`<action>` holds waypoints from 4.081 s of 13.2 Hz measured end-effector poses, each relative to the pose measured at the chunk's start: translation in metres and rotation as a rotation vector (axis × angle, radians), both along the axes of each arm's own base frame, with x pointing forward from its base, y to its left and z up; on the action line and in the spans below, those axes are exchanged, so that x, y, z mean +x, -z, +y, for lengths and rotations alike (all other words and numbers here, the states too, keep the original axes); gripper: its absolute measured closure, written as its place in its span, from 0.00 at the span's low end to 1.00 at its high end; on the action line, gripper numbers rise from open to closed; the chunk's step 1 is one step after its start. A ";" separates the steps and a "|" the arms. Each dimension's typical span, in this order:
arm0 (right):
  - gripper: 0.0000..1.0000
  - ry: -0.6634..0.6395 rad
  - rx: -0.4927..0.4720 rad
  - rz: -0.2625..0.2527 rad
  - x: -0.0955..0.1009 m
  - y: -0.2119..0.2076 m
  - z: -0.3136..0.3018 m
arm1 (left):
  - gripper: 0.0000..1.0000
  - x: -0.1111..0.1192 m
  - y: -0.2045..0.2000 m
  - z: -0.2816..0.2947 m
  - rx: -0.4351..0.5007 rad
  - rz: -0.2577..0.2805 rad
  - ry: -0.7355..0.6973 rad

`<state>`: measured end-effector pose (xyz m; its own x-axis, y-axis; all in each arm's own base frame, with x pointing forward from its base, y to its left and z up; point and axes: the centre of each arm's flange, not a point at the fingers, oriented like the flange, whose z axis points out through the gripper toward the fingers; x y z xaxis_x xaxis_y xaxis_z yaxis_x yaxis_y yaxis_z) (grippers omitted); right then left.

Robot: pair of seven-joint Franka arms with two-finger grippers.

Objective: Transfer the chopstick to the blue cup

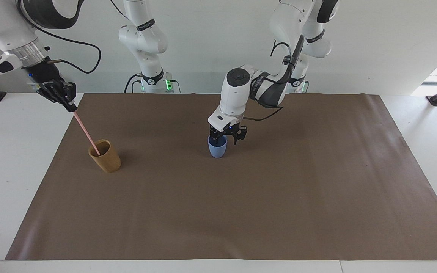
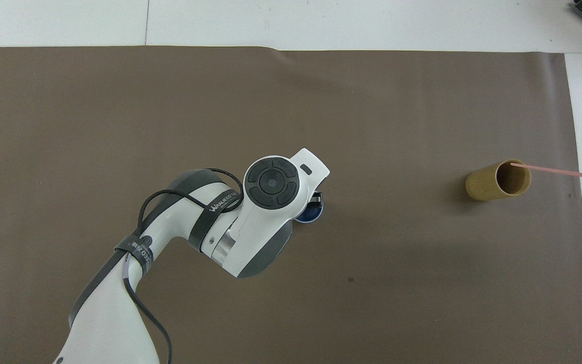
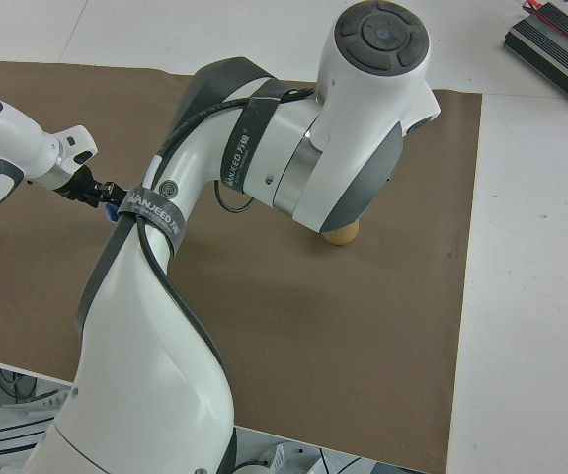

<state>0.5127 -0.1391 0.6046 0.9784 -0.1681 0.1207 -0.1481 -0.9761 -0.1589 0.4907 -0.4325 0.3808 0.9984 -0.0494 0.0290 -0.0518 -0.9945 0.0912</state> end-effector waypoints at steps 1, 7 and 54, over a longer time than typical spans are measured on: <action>0.90 0.021 -0.025 0.027 0.001 -0.006 0.011 | 0.00 0.004 -0.008 0.004 -0.003 -0.008 -0.012; 0.90 0.293 -0.061 0.135 0.008 -0.023 0.150 | 0.00 0.041 -0.088 0.097 0.021 -0.005 -0.121; 0.59 0.472 0.130 0.241 -0.018 0.059 0.391 | 0.00 0.030 -0.287 0.382 0.057 0.053 0.096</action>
